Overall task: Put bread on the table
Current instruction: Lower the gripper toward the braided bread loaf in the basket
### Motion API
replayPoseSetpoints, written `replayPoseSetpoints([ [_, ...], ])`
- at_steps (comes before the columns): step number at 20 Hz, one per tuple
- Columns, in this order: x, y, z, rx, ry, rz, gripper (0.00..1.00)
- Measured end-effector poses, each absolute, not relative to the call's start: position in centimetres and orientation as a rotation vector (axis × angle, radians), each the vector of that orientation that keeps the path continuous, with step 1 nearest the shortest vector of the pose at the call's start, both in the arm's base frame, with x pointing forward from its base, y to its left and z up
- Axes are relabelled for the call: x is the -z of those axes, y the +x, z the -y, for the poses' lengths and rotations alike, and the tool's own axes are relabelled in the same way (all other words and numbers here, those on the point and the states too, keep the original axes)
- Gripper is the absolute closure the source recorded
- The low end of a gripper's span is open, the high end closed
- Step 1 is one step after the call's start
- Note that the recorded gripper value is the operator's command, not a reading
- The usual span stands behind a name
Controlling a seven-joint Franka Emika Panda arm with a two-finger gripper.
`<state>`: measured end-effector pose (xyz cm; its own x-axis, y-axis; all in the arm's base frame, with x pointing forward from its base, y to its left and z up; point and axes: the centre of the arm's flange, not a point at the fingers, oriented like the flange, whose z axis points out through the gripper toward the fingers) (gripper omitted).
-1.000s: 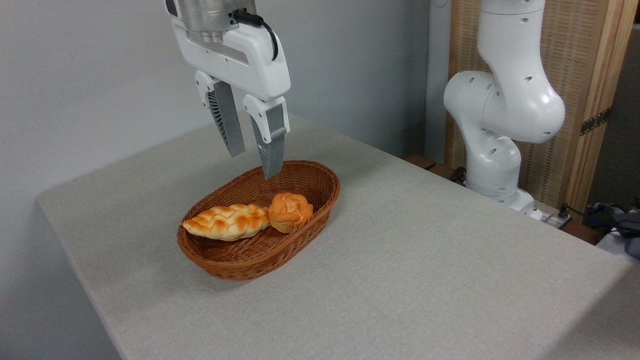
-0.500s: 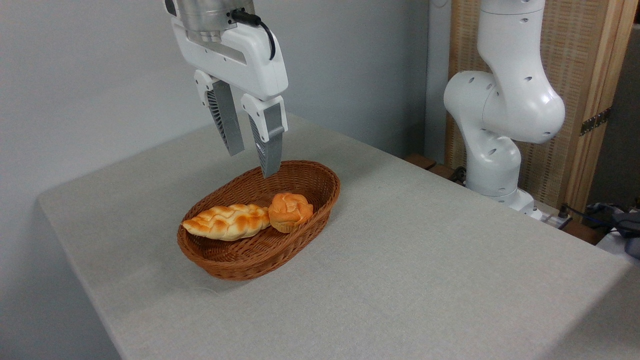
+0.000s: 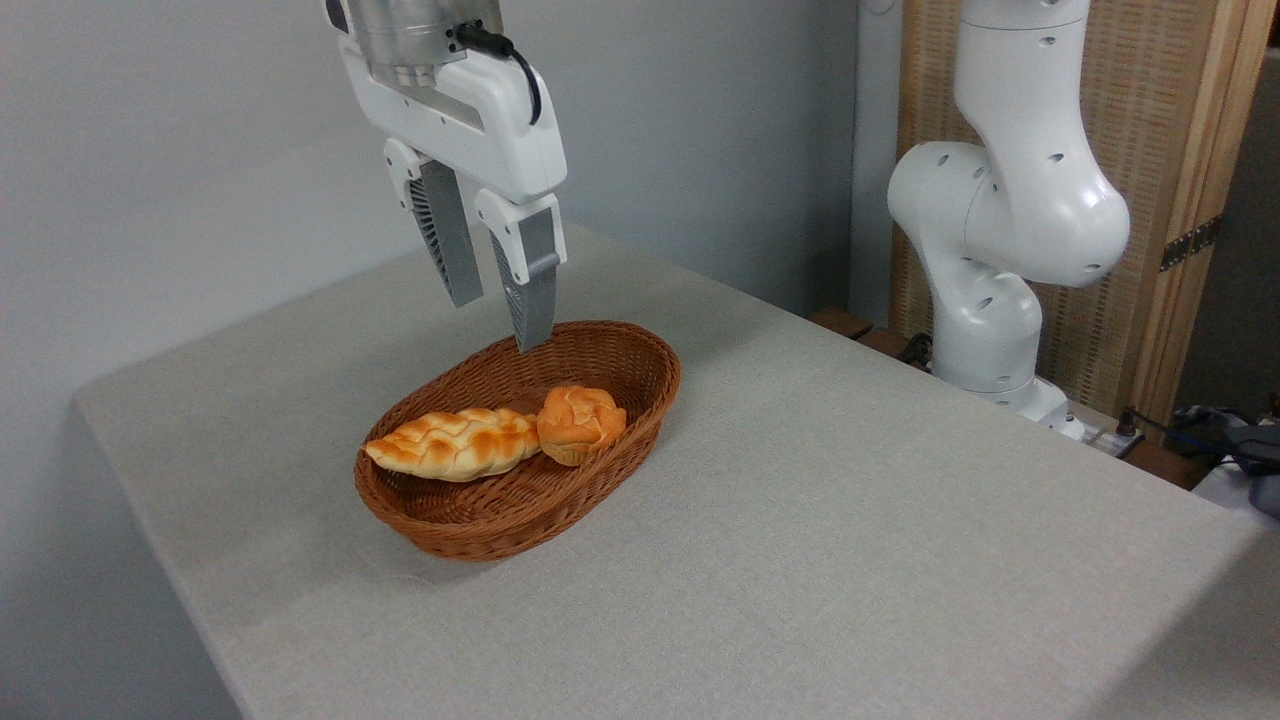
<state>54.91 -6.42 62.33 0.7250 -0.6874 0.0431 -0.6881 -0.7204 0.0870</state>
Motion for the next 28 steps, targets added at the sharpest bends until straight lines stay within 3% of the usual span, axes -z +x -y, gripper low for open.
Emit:
replayPoseSetpoints([
  [7, -60.3, 56.2, 10.6, -0.053, 2.784, 1.219, 0.00],
  [18, -51.4, 56.1, 19.8, -0.084, 2.683, 1.399, 0.00],
  [28, -45.8, 56.1, 22.9, 0.000, 2.694, 1.599, 0.00],
])
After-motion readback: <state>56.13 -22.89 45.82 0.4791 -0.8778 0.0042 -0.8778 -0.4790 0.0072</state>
